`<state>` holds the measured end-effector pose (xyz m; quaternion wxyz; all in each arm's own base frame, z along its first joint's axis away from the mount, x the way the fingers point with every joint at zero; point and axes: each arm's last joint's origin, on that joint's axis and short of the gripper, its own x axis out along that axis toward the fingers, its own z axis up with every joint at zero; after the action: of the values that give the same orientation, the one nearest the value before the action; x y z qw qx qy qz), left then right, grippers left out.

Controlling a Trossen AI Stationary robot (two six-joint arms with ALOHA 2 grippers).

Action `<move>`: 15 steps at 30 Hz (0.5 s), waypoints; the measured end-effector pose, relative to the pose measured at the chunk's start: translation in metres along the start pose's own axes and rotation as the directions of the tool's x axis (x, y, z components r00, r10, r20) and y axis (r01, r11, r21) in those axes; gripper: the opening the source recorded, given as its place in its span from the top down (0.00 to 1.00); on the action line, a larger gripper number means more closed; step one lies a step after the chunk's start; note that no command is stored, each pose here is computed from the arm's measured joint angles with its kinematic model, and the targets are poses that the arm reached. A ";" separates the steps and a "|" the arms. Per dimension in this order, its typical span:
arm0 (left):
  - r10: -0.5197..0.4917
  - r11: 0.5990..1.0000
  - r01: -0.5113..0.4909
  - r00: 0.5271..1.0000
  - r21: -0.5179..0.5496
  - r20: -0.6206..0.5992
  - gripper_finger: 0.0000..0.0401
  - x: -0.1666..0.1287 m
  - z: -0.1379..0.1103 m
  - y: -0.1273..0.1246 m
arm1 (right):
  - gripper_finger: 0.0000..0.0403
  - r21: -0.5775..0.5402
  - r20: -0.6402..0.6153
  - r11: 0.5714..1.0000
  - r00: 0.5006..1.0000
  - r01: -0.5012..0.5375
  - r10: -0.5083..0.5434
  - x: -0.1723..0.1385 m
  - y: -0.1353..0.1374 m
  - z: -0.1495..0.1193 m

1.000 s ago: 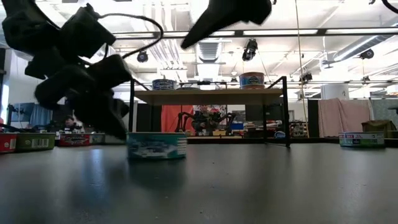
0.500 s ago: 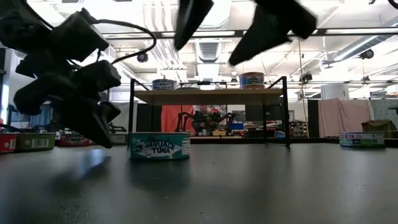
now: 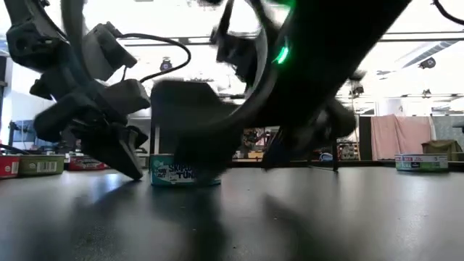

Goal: Stack canned seafood by type on shelf
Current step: Stack the green-blue tuna can on the shelf

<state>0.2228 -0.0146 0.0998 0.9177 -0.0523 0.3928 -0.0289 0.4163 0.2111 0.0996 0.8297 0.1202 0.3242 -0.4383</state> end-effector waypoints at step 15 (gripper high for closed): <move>-0.041 0.999 0.041 0.999 -0.017 0.036 1.00 0.039 0.022 -0.001 | 0.01 0.104 0.120 0.992 0.991 -0.077 0.065 0.060 0.019 0.016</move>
<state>0.2655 -0.0175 0.0876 0.9233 -0.0690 0.3754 -0.0432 0.4631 0.1756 0.0718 0.8545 0.1509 0.2463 -0.4317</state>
